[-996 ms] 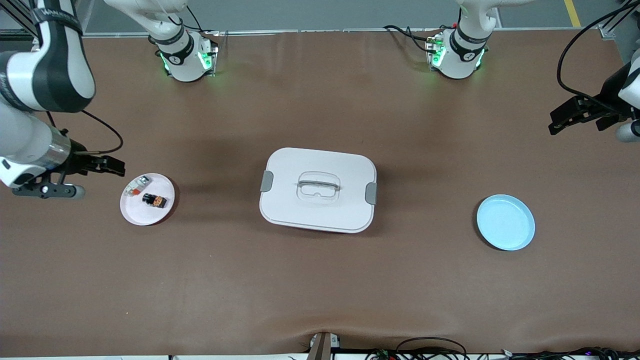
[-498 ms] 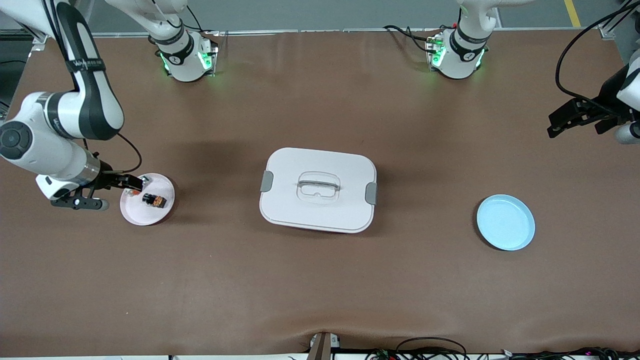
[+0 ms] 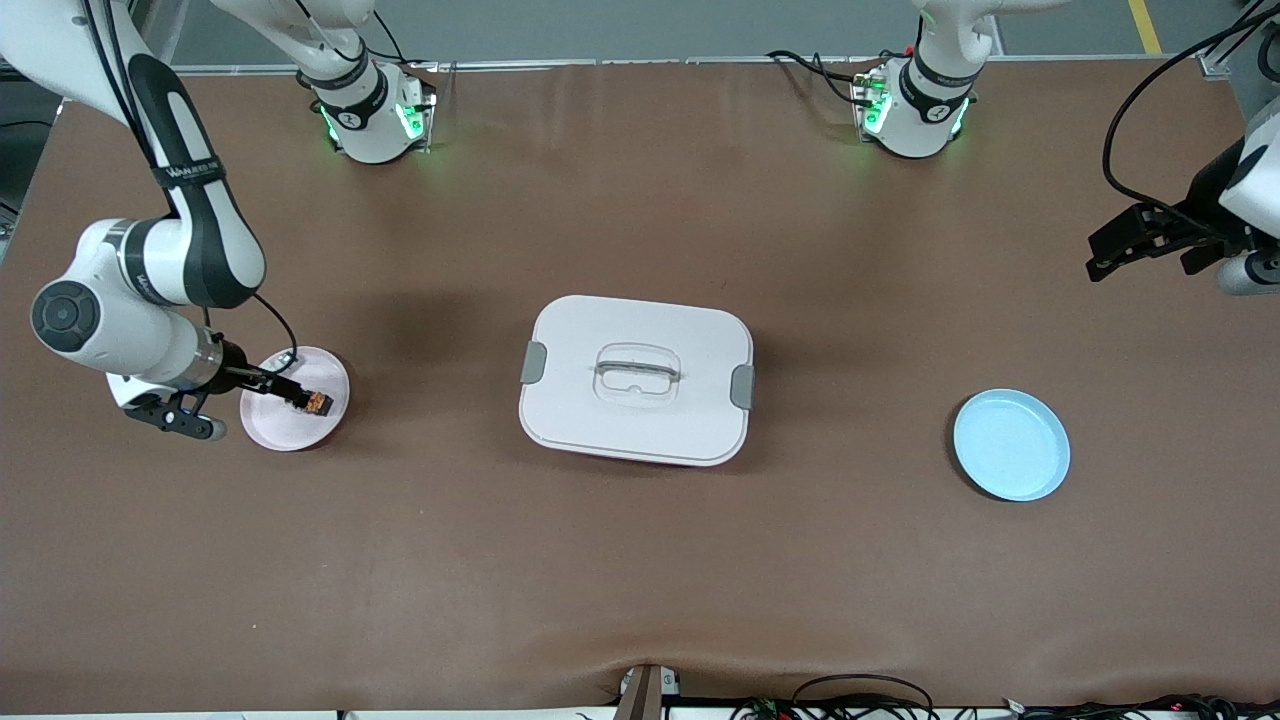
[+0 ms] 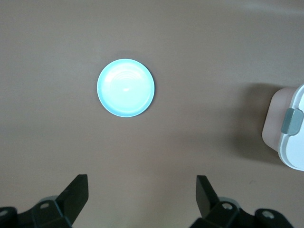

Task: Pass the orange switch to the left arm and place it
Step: 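Grasp the orange-black switch with the right gripper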

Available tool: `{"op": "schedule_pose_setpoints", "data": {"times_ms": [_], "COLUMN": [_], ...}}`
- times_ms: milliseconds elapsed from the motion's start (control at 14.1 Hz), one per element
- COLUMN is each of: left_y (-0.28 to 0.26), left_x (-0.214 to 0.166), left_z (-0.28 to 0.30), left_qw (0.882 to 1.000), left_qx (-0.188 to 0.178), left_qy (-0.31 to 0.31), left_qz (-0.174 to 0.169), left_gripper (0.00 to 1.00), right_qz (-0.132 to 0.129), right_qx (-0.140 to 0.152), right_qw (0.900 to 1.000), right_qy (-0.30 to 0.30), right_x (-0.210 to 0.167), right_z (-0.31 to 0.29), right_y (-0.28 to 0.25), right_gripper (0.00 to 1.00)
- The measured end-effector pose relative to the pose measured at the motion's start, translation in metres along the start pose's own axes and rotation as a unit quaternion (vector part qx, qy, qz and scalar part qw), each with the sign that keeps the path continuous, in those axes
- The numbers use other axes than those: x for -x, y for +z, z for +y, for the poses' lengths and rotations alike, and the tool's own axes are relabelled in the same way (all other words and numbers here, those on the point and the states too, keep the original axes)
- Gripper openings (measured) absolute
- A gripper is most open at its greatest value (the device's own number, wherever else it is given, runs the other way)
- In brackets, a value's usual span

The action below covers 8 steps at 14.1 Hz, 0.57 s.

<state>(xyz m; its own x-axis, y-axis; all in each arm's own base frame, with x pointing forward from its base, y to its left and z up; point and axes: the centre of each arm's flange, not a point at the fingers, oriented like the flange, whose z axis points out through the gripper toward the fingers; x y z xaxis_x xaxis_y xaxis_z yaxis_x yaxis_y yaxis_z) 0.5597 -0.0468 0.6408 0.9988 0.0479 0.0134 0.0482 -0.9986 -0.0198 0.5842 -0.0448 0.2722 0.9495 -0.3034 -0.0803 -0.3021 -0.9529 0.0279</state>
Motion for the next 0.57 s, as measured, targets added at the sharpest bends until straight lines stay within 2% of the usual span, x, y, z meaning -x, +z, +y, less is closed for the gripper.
{"op": "schedule_pose_setpoints", "data": {"times_ms": [569], "left_y": [0.005], "left_x": [0.001], "left_z": [0.006], "left_qw": [1.000], "left_qx": [-0.001], "left_qy": [0.005], "left_qz": [-0.006], "left_gripper": [1.00], "right_qz": [-0.001], "right_qx": [0.007], "right_qw": [1.000], "right_qy": [-0.016], "right_x": [-0.005], "right_z": [-0.006], "right_y": [0.046], "right_gripper": [1.00]}}
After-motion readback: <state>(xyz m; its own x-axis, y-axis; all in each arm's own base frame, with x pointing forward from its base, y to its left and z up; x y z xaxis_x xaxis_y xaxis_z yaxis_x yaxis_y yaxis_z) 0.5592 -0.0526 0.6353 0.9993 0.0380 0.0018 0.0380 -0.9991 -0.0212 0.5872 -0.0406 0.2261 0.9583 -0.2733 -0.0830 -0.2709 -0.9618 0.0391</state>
